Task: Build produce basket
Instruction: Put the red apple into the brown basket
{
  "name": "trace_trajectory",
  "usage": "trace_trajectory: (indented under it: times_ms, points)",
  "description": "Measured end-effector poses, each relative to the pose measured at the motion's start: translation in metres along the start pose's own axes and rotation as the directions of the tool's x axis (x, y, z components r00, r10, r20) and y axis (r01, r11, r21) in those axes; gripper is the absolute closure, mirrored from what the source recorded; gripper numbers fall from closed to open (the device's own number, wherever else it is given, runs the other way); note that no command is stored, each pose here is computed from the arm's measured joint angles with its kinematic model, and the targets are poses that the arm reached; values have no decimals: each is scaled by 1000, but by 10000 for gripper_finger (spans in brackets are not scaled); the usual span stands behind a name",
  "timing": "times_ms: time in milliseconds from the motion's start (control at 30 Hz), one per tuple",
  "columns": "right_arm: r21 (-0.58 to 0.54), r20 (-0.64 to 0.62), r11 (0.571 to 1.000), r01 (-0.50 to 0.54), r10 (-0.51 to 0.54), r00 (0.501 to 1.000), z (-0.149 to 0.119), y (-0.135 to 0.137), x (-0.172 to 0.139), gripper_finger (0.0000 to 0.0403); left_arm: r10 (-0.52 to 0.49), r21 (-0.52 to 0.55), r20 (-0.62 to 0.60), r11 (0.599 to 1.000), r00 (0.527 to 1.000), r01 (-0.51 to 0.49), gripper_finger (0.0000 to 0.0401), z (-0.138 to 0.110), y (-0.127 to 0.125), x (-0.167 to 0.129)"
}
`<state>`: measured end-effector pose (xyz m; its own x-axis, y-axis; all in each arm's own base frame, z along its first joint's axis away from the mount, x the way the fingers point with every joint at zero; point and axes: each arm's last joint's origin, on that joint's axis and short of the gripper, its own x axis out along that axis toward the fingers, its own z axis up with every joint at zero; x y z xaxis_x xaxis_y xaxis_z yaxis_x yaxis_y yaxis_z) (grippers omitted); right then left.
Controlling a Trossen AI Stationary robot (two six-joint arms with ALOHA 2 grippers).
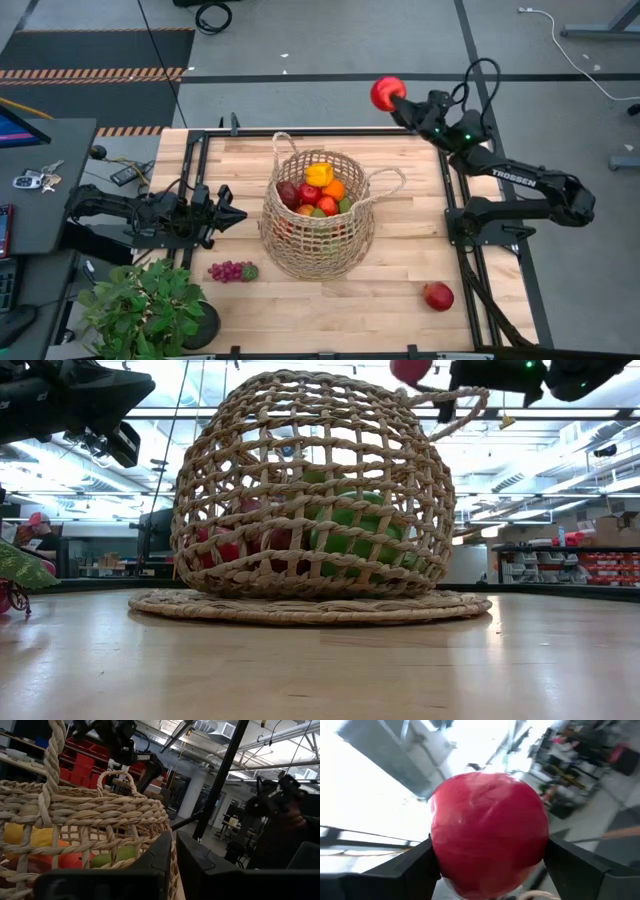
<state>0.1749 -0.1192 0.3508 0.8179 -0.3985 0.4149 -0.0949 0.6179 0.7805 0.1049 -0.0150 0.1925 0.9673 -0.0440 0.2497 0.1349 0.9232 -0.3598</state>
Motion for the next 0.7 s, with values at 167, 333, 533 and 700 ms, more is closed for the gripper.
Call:
trace_trajectory:
  times_ms: [167, 333, 533, 700]
  points:
    - [-4, -14, 997, -71, 71, 997, -6, 11, 15, 80, 0, 0, 0, 1000, 1000, 0, 372, 0, 0, 0]
    - [-39, -61, 994, -102, 100, 993, -11, 24, 38, 80, 0, 0, 0, 1000, 1000, 0, 370, 0, 0, 0]
    - [-96, -148, 990, -106, 91, 985, -14, 38, 69, 80, 0, 0, 0, 1000, 1000, 0, 365, 0, 0, 0]
    - [-135, -284, 983, -121, 79, 956, -18, 50, 100, 80, 0, 0, 0, 1000, 1000, 0, 373, 0, 0, 0]
